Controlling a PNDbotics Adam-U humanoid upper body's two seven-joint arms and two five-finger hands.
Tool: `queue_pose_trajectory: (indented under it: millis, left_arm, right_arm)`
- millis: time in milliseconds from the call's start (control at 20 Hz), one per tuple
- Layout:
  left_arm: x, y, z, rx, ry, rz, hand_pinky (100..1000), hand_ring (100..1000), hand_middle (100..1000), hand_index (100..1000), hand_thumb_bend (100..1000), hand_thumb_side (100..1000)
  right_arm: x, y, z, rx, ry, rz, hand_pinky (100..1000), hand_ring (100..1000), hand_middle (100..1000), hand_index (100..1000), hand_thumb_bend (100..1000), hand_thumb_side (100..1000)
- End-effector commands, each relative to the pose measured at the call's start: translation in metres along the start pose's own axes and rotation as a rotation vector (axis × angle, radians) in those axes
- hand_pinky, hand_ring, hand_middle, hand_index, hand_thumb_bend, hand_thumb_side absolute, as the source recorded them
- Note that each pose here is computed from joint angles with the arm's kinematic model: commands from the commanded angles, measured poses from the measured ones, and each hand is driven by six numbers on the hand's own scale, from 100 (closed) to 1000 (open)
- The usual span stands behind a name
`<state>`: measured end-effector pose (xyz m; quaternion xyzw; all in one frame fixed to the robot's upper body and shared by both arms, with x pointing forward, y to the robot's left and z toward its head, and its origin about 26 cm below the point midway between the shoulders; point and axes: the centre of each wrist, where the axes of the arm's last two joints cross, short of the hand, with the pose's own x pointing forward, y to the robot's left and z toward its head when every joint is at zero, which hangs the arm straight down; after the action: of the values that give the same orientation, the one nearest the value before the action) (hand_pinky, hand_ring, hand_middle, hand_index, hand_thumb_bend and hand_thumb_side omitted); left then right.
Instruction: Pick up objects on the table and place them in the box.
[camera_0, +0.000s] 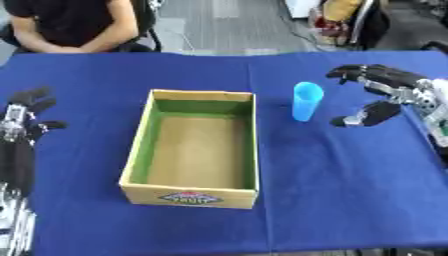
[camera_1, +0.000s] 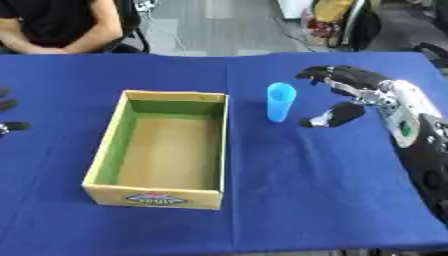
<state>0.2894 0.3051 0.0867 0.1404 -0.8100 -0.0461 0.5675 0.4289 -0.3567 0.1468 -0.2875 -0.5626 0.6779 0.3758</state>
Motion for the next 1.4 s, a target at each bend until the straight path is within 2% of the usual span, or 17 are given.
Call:
queue_pose_trajectory:
  millis: [50, 1400]
  left_arm:
    - [0.005, 0.004, -0.003, -0.011, -0.024, -0.022, 627, 848, 859, 828, 405, 1000]
    - [0.005, 0.002, -0.002, -0.018, -0.025, -0.018, 625, 845, 856, 825, 417, 1000]
  right_arm:
    - [-0.003, -0.02, -0.001, -0.021, 0.001, 0.048, 823, 812, 938, 992, 578, 651]
    - [0.017, -0.035, -0.037, -0.004, -0.092, 0.118, 817, 815, 945, 991, 575, 650]
